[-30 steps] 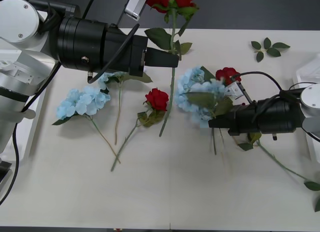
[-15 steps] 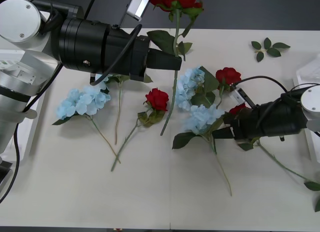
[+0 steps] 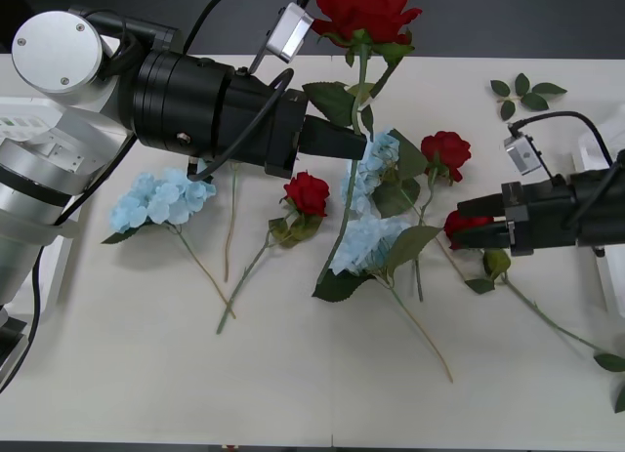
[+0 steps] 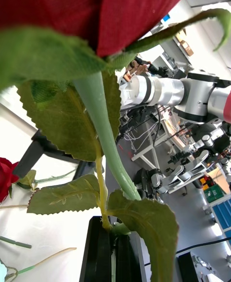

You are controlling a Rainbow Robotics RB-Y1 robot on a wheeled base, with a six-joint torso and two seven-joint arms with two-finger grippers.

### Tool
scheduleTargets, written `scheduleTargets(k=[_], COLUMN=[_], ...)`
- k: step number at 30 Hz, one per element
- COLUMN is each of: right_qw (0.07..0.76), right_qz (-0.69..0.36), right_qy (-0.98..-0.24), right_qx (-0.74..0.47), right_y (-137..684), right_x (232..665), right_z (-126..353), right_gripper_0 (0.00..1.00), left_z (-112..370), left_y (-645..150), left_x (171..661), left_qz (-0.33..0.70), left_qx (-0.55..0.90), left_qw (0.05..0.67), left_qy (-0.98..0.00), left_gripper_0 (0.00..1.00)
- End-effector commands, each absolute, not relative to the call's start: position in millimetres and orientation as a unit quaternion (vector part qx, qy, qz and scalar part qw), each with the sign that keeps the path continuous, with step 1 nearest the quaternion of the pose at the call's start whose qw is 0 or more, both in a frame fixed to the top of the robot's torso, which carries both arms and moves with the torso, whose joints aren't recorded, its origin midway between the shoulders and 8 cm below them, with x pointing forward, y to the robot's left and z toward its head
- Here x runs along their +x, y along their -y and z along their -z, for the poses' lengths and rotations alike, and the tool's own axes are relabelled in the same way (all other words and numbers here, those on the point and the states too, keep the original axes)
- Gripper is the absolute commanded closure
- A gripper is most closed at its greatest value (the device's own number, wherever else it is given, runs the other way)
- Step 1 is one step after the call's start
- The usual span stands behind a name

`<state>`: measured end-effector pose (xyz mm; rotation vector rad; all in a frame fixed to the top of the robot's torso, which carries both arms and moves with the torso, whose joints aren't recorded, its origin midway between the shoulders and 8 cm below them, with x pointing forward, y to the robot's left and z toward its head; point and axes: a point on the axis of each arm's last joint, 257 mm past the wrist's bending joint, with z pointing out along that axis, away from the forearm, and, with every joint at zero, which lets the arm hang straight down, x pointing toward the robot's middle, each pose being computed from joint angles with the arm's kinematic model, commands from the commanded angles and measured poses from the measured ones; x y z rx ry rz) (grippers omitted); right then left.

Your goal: Put the red flowers into the right box and the blue flowers into the left box

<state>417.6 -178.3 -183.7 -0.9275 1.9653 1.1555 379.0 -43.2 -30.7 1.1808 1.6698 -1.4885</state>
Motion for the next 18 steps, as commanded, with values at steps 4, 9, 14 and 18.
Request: scheduleTargets(k=[4, 9, 14, 18], right_qw=[0.348, 0.367, 0.364, 0.367], right_qz=[-0.533, -0.566, -0.595, -0.614], right_qy=[-0.702, -0.673, -0.654, -0.639], right_qx=[-0.32, -0.304, -0.292, -0.282], right_y=[146.5, 130.7, 103.6, 80.7], right_x=[396.5, 379.8, 355.6, 339.5], right_z=[130.1, 116.5, 115.0, 108.0], right_gripper_0=[0.0, 0.0, 0.0, 0.0], left_z=[9.3, 9.3, 9.3, 9.3], left_y=[45.4, 45.4, 45.4, 45.4], left_x=[374.4, 374.4, 374.4, 374.4], left_qz=[0.553, 0.553, 0.553, 0.553], left_qx=[0.474, 0.474, 0.474, 0.474], left_qw=[0.322, 0.322, 0.322, 0.322], left_qy=[-0.605, -0.605, -0.605, -0.605], left_gripper_0=[1.0, 1.0, 1.0, 1.0])
